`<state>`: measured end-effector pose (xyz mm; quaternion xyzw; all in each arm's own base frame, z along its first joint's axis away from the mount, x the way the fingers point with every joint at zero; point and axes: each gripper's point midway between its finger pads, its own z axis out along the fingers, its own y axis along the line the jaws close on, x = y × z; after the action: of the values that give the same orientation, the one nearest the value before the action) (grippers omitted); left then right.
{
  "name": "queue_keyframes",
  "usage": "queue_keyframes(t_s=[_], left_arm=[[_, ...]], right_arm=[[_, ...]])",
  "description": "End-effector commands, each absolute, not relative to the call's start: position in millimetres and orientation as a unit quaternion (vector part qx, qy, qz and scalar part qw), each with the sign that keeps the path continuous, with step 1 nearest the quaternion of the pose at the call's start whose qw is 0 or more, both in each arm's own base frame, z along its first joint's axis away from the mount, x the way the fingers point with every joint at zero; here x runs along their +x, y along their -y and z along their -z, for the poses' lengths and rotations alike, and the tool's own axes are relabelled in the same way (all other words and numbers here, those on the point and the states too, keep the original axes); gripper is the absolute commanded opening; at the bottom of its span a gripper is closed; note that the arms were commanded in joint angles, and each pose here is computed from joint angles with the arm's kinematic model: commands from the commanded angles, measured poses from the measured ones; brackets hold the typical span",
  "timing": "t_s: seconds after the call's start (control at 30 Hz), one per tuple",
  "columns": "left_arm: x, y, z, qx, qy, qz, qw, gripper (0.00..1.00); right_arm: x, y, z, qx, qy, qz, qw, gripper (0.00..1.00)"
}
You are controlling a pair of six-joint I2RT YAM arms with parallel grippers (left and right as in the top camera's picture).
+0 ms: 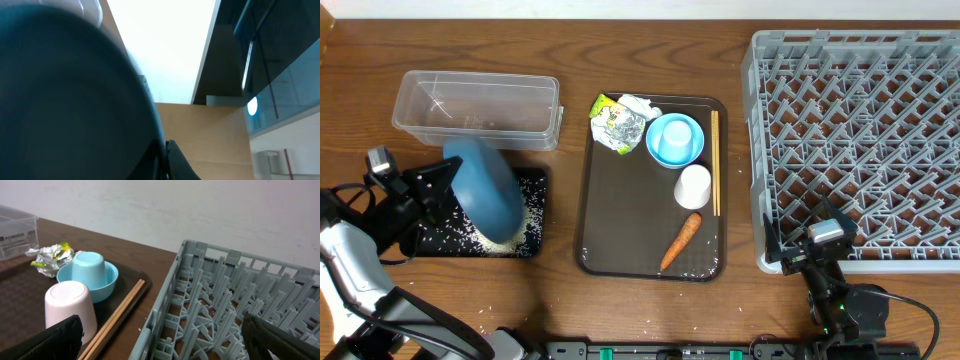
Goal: Sort waste into correct bins and load items into the dishwasher rack
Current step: 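Tilt the blue plate with the left gripper to dump rice onto black tray, then carry the blue plate back and set it on the brown tray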
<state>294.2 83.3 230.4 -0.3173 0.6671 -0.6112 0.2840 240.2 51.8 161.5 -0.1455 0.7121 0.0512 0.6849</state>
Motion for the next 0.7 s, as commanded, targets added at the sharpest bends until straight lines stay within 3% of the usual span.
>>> queue_keyframes(t_s=[0.0, 0.4, 0.5, 0.67], left_arm=[[293, -86, -238, -0.309, -0.656, 0.621, 0.297, 0.06], [282, -71, -243, -0.3, -0.663, 0.618, 0.299, 0.06], [284, -75, -244, -0.234, -0.701, 0.569, 0.36, 0.06], [279, -70, -243, -0.255, -0.708, 0.564, 0.34, 0.06]], right_arm=[[239, -55, -160, -0.151, -0.712, -0.056, 0.683, 0.99], [239, -55, -160, -0.151, -0.712, -0.056, 0.683, 0.99], [239, -55, -160, -0.151, -0.712, -0.056, 0.683, 0.99], [239, -55, -160, -0.151, -0.712, -0.056, 0.683, 0.99]])
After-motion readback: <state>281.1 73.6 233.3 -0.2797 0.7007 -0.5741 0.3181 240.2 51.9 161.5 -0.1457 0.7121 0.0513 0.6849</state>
